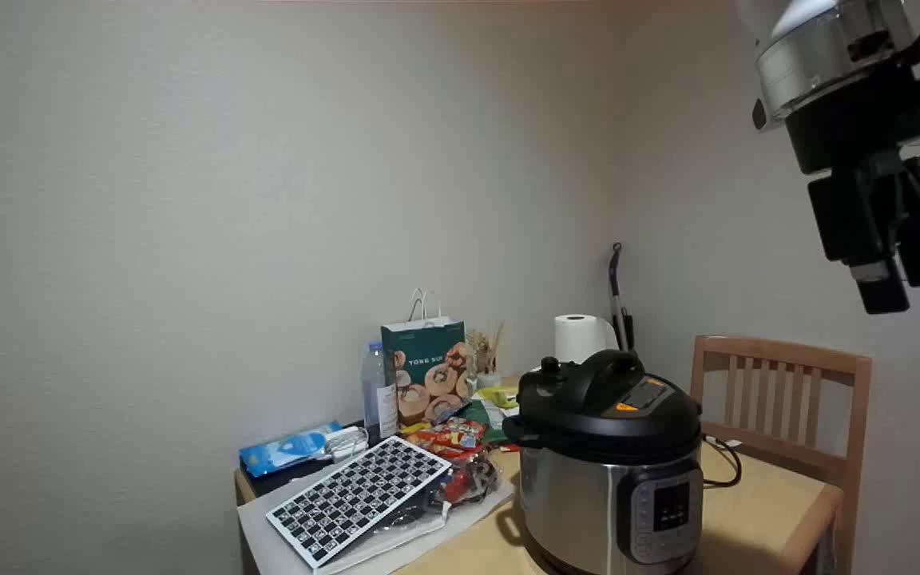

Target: Turn the lid of the cooker clockwise

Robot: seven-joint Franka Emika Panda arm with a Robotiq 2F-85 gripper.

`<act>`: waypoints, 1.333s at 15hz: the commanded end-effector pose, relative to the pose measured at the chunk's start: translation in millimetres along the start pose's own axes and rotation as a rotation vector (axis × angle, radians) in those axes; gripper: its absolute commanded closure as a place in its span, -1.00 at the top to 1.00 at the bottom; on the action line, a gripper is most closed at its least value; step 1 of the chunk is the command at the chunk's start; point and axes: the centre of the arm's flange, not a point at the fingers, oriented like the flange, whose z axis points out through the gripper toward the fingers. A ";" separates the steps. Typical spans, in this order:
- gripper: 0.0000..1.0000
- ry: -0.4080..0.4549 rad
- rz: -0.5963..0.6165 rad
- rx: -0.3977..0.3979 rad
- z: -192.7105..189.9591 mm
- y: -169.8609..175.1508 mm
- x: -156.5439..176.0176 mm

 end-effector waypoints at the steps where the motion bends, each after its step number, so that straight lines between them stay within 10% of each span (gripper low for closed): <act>1: 1.00 0.000 0.000 0.000 0.0 0.0 0.0; 20: 1.00 -0.031 0.129 0.076 -42.8 9.8 59.7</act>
